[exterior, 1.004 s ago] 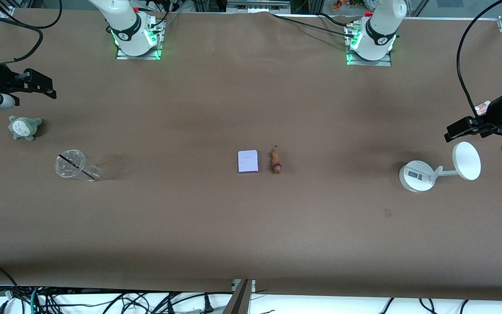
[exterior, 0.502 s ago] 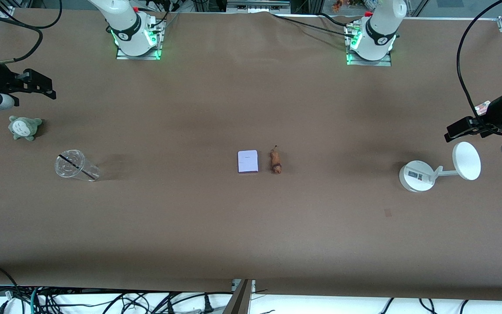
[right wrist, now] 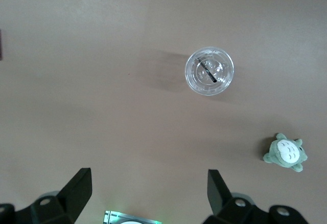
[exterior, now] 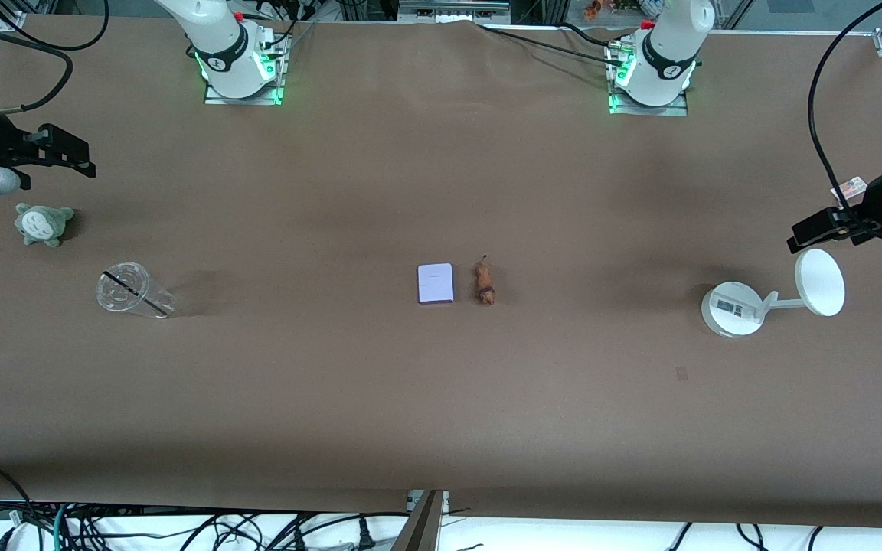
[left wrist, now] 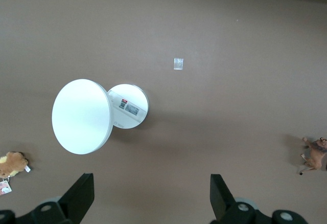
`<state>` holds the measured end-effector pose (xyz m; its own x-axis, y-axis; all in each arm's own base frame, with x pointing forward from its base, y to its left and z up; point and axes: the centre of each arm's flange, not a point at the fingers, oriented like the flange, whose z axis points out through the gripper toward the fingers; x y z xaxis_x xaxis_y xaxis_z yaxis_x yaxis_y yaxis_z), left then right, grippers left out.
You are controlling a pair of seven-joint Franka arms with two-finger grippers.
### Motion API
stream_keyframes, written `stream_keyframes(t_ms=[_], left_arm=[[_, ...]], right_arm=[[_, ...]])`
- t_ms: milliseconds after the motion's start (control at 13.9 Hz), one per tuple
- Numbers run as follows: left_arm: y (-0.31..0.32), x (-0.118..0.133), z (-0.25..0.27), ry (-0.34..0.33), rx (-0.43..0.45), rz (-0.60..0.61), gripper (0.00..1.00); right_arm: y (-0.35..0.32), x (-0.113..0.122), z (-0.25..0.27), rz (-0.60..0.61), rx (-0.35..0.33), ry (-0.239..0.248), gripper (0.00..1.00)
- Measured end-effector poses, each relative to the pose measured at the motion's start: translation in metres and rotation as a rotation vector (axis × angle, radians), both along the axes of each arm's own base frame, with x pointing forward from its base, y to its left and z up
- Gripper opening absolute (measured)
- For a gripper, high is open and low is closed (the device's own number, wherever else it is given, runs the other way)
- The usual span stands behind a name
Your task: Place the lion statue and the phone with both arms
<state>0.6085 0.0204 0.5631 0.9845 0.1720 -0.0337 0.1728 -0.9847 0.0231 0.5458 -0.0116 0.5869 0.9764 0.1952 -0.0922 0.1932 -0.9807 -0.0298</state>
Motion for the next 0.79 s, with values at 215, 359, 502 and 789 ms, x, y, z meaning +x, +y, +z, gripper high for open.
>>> stream_keyframes(t_ms=[215, 359, 502, 789], left_arm=[[-0.025, 0.007, -0.017, 0.029, -0.009, 0.011, 1.0], [-0.067, 0.011, -0.035, 0.063, -0.014, 0.041, 1.0], [-0.125, 0.015, -0.061, 0.094, -0.01, 0.034, 1.0], [-0.23, 0.023, -0.122, 0.06, -0.014, 0.068, 1.0]], right_arm=[[0.001, 0.001, -0.002, 0.002, 0.0, 0.003, 1.0], [0.017, 0.003, -0.005, 0.029, 0.0, 0.006, 1.0], [0.051, 0.008, -0.013, 0.032, -0.007, 0.004, 1.0], [0.104, 0.018, -0.034, 0.046, -0.015, -0.004, 1.0]])
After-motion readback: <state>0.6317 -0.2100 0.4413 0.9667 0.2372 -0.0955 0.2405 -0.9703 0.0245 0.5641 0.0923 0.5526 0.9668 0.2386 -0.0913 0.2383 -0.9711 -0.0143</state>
